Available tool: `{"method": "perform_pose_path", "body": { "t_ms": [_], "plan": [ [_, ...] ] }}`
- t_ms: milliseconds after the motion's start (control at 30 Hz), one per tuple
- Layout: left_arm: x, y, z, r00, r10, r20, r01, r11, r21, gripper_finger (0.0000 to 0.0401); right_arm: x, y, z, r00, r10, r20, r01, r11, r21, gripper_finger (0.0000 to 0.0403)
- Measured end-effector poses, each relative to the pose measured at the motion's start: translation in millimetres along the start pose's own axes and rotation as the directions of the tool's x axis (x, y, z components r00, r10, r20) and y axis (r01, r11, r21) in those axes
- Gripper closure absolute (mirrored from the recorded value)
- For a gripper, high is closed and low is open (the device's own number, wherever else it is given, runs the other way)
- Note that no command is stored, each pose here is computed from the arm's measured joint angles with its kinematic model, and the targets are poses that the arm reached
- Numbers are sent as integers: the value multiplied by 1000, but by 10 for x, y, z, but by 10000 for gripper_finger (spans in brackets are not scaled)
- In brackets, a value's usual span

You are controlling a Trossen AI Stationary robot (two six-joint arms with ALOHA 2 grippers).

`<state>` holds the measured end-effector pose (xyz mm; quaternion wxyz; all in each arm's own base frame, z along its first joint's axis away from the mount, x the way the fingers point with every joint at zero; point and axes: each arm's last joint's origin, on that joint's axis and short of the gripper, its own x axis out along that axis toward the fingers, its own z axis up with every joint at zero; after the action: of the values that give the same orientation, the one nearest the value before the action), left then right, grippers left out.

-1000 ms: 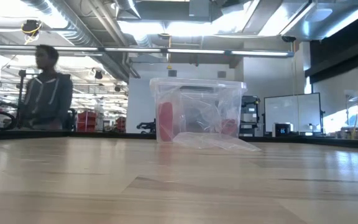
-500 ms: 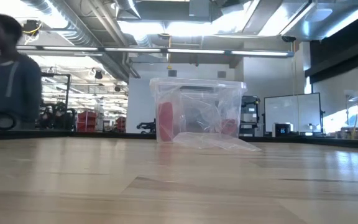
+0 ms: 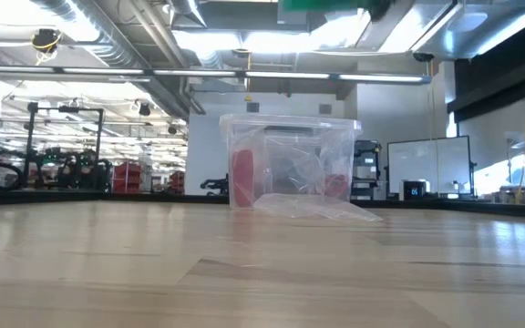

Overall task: Roll bandage
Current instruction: Roll the green bandage

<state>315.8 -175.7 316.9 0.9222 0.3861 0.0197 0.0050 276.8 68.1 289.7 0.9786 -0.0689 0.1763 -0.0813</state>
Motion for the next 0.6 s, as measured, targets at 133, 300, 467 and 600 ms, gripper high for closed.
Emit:
{"method": "perform_pose_path", "body": {
  "t_ms": [133, 300, 467, 600],
  "plan": [
    [52, 40, -97, 999, -7, -50, 7, 1000, 1, 386, 26, 23, -148, 998, 47, -30, -44, 996, 75, 391],
    [88, 35, -184, 994, -34, -101, 27, 997, -76, 386, 52, 15, -300, 996, 43, -79, -30, 987, 157, 371],
    [105, -39, -258, 985, -74, -158, 43, 980, -195, 386, 91, -48, -408, 990, 70, -120, -36, 965, 261, 309],
    [200, -210, -369, 973, -106, -205, 55, 968, -243, 386, 115, -93, -517, 987, 59, -150, -10, 952, 306, 249]
  ]
}}
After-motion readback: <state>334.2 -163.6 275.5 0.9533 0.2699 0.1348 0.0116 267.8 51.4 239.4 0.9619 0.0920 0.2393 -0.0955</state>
